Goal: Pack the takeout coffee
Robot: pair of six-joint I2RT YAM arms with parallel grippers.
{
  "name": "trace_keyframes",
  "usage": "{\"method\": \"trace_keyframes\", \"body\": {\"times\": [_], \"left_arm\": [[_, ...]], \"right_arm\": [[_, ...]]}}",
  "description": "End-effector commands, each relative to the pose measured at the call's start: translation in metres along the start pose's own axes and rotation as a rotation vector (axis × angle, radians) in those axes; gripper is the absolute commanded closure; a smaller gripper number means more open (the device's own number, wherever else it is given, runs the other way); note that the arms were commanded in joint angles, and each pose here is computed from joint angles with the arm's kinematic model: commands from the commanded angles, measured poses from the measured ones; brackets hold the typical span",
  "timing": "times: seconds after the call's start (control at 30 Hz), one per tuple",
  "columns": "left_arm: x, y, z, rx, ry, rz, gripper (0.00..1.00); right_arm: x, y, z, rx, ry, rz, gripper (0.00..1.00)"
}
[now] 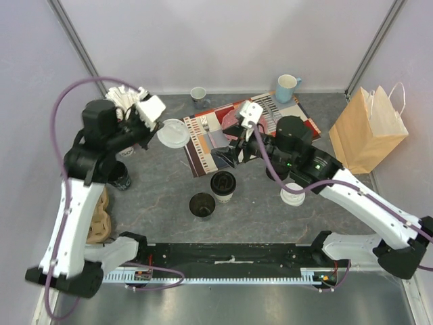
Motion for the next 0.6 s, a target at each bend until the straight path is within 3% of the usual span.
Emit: {"method": "trace_keyframes", "body": {"times": [0.0,0.07,0.1,0.17,0.2,0.23,0.27,0.3,0.33,0.43,0.53,0.57], "left_arm": [[0.051,0.031,-0.006,-0.486,0.054,-0.164,0.98],[0.074,0.032,-0.019,-0.627,0.074,-0.252,0.98],[0.083,0.04,-0.022,-0.801,0.108,-0.309,0.98],[0.077,0.011,-0.035,-1.001,0.091,-0.346,0.98],[0.1,0.014,-0.047,-1.242,0.173,-0.418,0.98],[0.114,0.025,-0.059,-1.386,0.248,-0.535,0.98],[0.093,-0.002,-0.063,-1.447,0.224,-0.544,0.98],[0.112,0.003,-0.076,-1.555,0.299,-0.635,0.98],[0.116,0.005,-0.091,-1.616,0.289,-0.723,0.98],[0.119,-0.003,-0.11,-1.717,0.272,-0.819,0.98],[0.124,-0.005,-0.119,-1.827,0.336,-0.89,0.98],[0.126,-0.005,-0.121,-1.847,0.347,-0.9,0.98]], "right_arm": [[0.029,0.067,0.008,-0.049,0.052,-0.19,0.26],[0.032,0.069,0.019,-0.053,0.118,-0.187,0.26],[0.035,0.075,0.021,-0.048,0.139,-0.197,0.26],[0.032,0.072,0.032,-0.051,0.219,-0.175,0.25],[0.029,0.074,0.035,-0.045,0.247,-0.172,0.26],[0.029,0.073,0.039,-0.017,0.279,-0.172,0.26],[0.029,0.072,0.048,-0.004,0.334,-0.177,0.27],[0.028,0.073,0.052,0.035,0.361,-0.19,0.27],[0.028,0.072,0.057,0.056,0.388,-0.198,0.27],[0.023,0.074,0.08,0.152,0.49,-0.218,0.28],[0.011,0.054,0.118,0.26,0.61,-0.104,0.29],[0.007,0.059,0.115,0.303,0.579,-0.085,0.29]]}}
Point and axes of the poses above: each gripper's point midway between its finger pads, its own x axis back along the fingers, its own z axis along the line the jaws close on, y = z × x, the point moved 1 cm from there along x, back along the fingers, and after that the axes turned 13 degrees about x, right-handed, at the moved point
